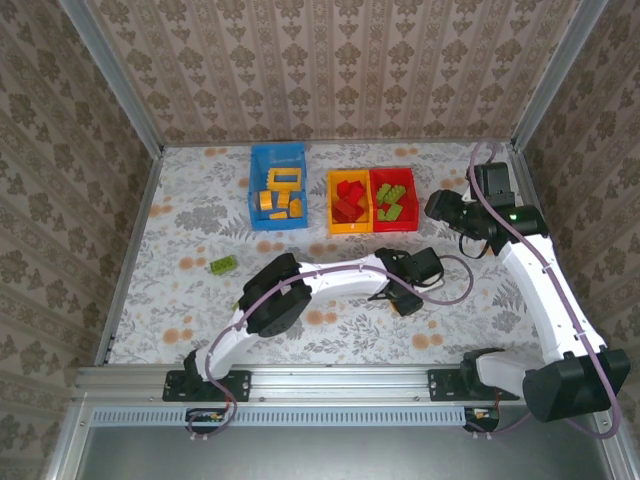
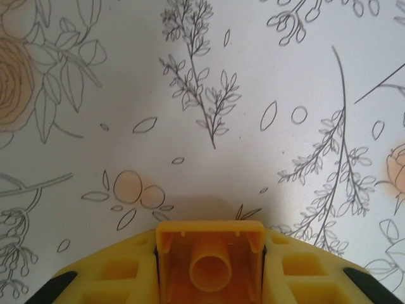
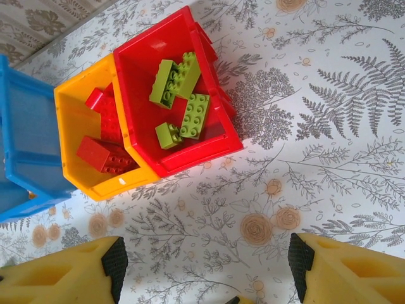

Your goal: Sort the legos into containers by color

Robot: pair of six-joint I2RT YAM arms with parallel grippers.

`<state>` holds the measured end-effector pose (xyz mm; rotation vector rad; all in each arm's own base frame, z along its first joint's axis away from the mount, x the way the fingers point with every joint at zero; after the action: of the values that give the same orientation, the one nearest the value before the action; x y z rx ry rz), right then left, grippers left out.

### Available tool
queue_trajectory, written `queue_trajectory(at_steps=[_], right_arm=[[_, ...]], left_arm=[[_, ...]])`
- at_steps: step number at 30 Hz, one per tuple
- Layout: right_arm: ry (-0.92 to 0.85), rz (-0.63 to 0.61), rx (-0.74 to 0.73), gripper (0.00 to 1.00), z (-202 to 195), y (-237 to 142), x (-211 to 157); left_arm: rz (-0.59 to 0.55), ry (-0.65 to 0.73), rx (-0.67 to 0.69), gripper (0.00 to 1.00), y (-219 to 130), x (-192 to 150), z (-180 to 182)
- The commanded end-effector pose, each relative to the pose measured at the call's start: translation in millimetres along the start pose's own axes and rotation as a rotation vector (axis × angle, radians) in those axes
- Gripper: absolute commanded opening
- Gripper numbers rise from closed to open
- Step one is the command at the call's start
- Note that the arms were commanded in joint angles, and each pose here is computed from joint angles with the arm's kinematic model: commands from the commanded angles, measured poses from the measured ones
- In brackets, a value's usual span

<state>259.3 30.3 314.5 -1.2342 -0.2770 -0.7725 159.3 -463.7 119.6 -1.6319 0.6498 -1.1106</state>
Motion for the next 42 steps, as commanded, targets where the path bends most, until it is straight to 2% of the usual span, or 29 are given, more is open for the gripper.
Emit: queue_trajectory(at_steps=[1, 7, 11, 14, 18, 24, 30, 38, 40, 42], right_arm=[[-0.029, -0.006, 0.026, 0.7, 2.3, -9.4, -4.7], [-0.152, -0.125, 0.209, 0.69, 26.9, -28.6, -9.8], [-0.334, -0.165, 0.371, 0.69, 59.9, -32.4, -26.7], [-0.483, -0.163, 0.516, 0.69, 93.0, -28.3, -46.7], [-0.623, -0.172, 0.649, 0.72, 134.2, -21.1, -67.6], [-0.702, -0.11, 0.729, 0.73, 178.5, 3.7, -76.4], [-0.725, -0.074, 0.721, 0.73, 196.2, 22.8, -75.0], [-0.712, -0.005, 0.712, 0.73, 200.3, 43.3, -83.0], [-0.711, 0.006, 0.71, 0.74, 199.2, 47.0, -85.2], [-0.71, 0.019, 0.707, 0.74, 198.2, 50.6, -87.7]], left_arm=[[-0.052, -0.095, 0.051, 0.27, -37.6, 0.4, 18.0], [-0.159, -0.308, 0.149, 0.27, -114.2, -18.9, 75.2], [-0.186, -0.463, 0.24, 0.27, -160.6, -48.3, 127.0], [-0.197, -0.574, 0.318, 0.27, -186.2, -70.1, 168.2], [-0.196, -0.732, 0.396, 0.27, -203.7, -90.9, 223.7], [-0.181, -0.885, 0.477, 0.27, -196.0, -97.1, 295.1], [-0.111, -0.979, 0.529, 0.27, -166.9, -94.3, 350.9], [-0.036, -0.992, 0.543, 0.33, -132.6, -92.8, 372.3], [-0.028, -0.992, 0.531, 0.38, -128.2, -93.4, 372.1], [-0.028, -0.986, 0.526, 0.47, -128.8, -91.7, 369.5]])
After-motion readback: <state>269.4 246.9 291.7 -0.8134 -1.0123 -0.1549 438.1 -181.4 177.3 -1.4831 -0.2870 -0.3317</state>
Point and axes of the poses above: each hand's point on the last joint's axis, 136 mm out from that joint toward the fingers, its own y axis out along the fingers, its own z axis along the line the jaws close on, x = y × z, the point moved 10 cm from there along -y, back along the fingers, and after that the axes turned 5 degrees about -y, right-handed, at the moved point
